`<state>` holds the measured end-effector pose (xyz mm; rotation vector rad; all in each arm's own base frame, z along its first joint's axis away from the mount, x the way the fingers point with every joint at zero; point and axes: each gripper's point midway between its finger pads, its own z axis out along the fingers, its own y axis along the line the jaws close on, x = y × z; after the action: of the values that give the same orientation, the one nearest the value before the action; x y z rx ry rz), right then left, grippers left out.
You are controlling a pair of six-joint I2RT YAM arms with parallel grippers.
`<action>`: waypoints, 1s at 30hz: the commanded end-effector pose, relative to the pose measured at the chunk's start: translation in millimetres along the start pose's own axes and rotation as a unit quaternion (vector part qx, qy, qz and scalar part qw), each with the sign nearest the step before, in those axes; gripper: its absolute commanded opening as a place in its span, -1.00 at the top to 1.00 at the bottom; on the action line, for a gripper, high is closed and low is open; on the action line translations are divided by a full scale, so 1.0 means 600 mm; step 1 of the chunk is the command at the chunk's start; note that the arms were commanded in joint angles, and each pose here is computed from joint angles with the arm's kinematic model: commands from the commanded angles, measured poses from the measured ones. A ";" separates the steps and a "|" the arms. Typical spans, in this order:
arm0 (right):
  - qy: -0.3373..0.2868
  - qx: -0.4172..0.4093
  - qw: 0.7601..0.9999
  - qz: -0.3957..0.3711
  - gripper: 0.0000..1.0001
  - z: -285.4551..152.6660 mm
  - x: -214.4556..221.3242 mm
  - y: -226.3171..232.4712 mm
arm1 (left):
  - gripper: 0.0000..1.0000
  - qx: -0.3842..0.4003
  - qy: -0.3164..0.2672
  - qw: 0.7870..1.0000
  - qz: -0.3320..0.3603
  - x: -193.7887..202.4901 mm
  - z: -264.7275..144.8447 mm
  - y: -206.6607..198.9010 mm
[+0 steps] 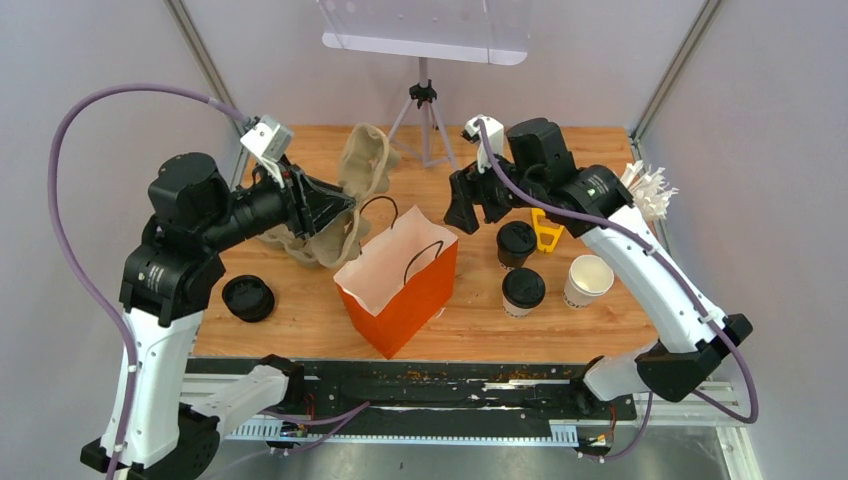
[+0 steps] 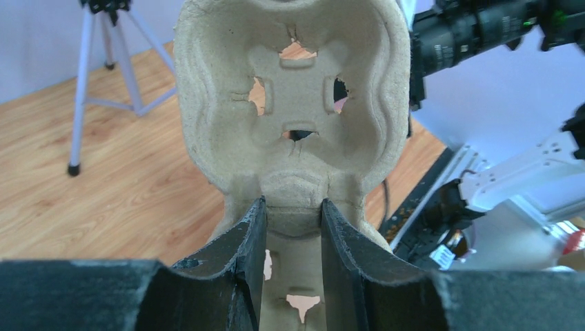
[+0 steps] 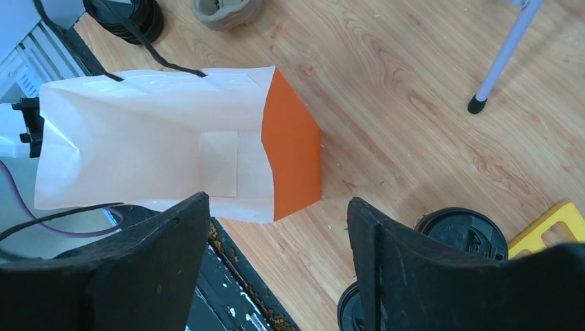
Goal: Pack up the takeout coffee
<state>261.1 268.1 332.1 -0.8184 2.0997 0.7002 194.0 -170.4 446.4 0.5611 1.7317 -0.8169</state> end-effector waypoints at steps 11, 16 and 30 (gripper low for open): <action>-0.211 -0.215 0.912 -0.277 -0.67 -0.174 -0.012 0.148 | 0.57 0.128 -0.057 0.989 -0.056 -0.045 -0.028 -0.096; -0.312 -0.247 0.857 -0.329 -0.78 -0.230 -0.022 0.192 | 0.57 0.112 -0.022 0.991 -0.063 -0.011 -0.013 -0.082; -0.263 -0.238 0.865 -0.355 -0.71 -0.141 -0.030 0.186 | 0.63 0.021 0.091 0.995 -0.024 0.058 0.036 -0.049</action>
<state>146.4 278.2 399.8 -1.3582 1.1226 0.9697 173.6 -215.1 424.2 0.6273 1.8703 -0.9855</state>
